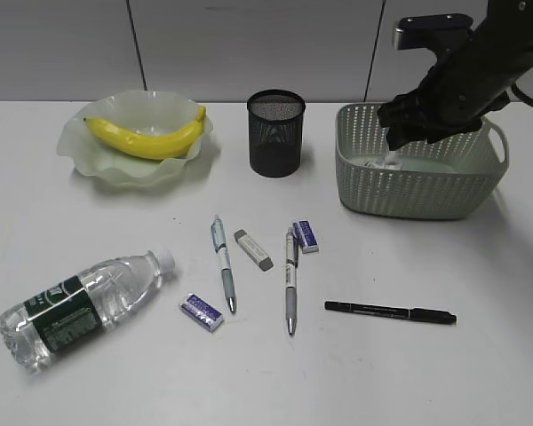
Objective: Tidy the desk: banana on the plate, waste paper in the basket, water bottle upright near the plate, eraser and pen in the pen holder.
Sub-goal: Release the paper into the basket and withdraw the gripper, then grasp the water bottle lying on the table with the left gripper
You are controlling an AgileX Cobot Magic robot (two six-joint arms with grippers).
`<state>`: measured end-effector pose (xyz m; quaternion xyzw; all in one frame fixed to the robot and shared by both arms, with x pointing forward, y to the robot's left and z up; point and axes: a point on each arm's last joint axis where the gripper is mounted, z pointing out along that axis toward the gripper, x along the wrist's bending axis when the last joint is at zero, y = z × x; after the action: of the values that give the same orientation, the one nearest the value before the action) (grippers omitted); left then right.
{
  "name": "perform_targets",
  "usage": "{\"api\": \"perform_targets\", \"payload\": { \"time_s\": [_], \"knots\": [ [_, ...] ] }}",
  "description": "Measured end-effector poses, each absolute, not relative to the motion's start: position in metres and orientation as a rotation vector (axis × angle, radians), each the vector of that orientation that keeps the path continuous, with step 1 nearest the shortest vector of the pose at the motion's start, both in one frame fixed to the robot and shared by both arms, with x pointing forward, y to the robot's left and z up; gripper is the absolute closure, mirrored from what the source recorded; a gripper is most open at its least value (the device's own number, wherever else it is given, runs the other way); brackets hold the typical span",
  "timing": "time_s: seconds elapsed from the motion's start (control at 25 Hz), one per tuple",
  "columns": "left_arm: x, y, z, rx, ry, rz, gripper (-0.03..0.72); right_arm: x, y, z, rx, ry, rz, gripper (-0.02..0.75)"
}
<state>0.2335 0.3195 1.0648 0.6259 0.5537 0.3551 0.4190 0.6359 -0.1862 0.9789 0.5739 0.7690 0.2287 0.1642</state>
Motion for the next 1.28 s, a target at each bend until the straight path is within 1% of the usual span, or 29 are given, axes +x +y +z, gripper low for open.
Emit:
{"api": "perform_targets", "payload": {
  "time_s": [0.08, 0.12, 0.2, 0.24, 0.32, 0.48, 0.64, 0.76, 0.84, 0.96, 1.12, 1.28],
  "knots": [
    [0.234, 0.319, 1.065, 1.570, 1.388, 0.890, 0.351, 0.640, -0.185, 0.976, 1.703, 2.180, 0.637, 0.251],
    [0.234, 0.319, 1.065, 1.570, 1.388, 0.890, 0.351, 0.641, -0.185, 0.979, 1.721, 2.182, 0.628, 0.176],
    [0.233, 0.319, 1.065, 1.569, 1.388, 0.889, 0.351, 0.641, -0.184, 0.993, 1.741, 2.214, 0.584, 0.111],
    [0.233, 0.319, 1.065, 1.569, 1.388, 0.889, 0.351, 0.638, -0.185, 1.003, 1.755, 2.238, 0.550, 0.106],
    [0.233, 0.319, 1.065, 1.569, 1.388, 0.889, 0.351, 0.630, -0.186, 1.022, 1.778, 2.282, 0.488, 0.132],
    [0.233, 0.319, 1.065, 1.569, 1.388, 0.889, 0.351, 0.594, -0.196, 1.065, 1.779, 2.365, 0.395, 0.253],
    [0.233, 0.319, 1.065, 1.569, 1.388, 0.887, 0.351, 0.538, -0.211, 1.105, 1.748, 2.357, 0.435, 0.342],
    [0.233, 0.319, 1.065, 1.569, 1.388, 0.887, 0.351, 0.486, -0.225, 1.123, 1.720, 2.332, 0.489, 0.380],
    [0.233, 0.319, 1.065, 1.569, 1.388, 0.887, 0.351, 0.452, -0.235, 1.127, 1.704, 2.312, 0.521, 0.401],
    [0.233, 0.319, 1.065, 1.569, 1.388, 0.887, 0.351, 0.403, -0.248, 1.125, 1.682, 2.285, 0.585, 0.421],
    [0.233, 0.319, 1.065, 1.569, 1.388, 0.887, 0.351, 0.341, -0.263, 1.110, 1.643, 2.237, 0.696, 0.428],
    [0.233, 0.319, 1.065, 1.570, 1.387, 0.887, 0.351, 0.299, -0.275, 1.087, 1.576, 2.148, 0.814, 0.429]
  ]
}}
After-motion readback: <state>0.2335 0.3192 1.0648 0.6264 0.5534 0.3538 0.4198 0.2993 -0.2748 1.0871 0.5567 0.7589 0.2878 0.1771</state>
